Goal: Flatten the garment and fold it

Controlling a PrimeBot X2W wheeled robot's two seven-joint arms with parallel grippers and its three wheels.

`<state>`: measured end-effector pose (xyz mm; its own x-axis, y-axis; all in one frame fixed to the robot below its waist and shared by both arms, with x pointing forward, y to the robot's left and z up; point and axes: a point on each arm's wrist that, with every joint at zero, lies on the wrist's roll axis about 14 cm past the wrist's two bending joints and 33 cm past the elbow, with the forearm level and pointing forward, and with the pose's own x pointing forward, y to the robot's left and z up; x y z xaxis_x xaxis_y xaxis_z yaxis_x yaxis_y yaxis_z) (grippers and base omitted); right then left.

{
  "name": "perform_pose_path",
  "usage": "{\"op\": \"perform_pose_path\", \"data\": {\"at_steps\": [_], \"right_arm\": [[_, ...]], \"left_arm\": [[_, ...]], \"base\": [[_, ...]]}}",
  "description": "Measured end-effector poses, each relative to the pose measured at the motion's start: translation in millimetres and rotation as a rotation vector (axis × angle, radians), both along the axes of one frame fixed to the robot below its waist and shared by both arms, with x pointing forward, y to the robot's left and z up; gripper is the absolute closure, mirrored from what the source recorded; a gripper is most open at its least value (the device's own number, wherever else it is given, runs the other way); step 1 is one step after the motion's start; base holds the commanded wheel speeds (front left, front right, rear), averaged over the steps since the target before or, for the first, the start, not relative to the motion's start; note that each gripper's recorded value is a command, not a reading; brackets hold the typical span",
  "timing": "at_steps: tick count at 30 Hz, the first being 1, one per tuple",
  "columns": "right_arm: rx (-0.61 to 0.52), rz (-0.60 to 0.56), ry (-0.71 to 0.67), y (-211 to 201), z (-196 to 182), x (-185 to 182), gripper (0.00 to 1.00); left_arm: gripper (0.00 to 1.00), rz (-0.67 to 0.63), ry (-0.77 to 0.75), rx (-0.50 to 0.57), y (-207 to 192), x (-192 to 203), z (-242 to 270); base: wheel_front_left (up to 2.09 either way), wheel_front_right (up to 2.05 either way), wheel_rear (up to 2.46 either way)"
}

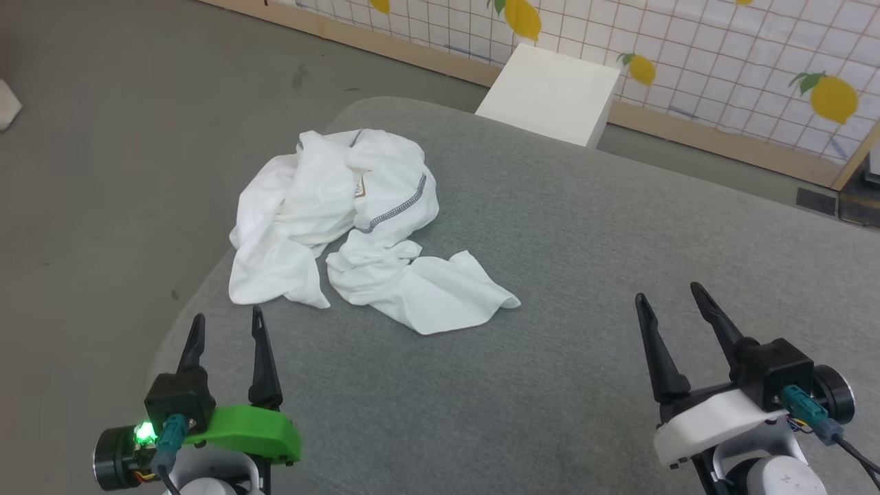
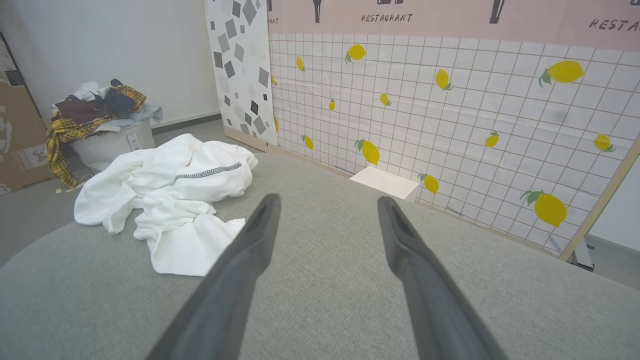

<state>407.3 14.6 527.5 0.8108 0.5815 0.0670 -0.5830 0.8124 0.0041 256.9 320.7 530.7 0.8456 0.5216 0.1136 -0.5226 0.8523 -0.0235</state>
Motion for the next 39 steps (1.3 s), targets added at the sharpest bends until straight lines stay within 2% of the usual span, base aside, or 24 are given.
{"op": "perform_pose_path", "data": {"at_steps": [25,36,39], "right_arm": [[0.043,0.105,-0.007,40,3,-1,0.0],[0.049,0.094,0.0,36,1,1,0.0],[0.058,0.092,-0.002,36,2,4,0.0]], "left_arm": [[0.0,0.118,-0.019,-0.012,23,-37,-5],[0.0,0.108,-0.009,-0.044,22,-32,-12],[0.0,0.071,-0.006,-0.058,22,-15,-8]], "base": [[0.0,0.0,0.0],[0.0,0.0,0.0],[0.0,0.0,0.0]]}}
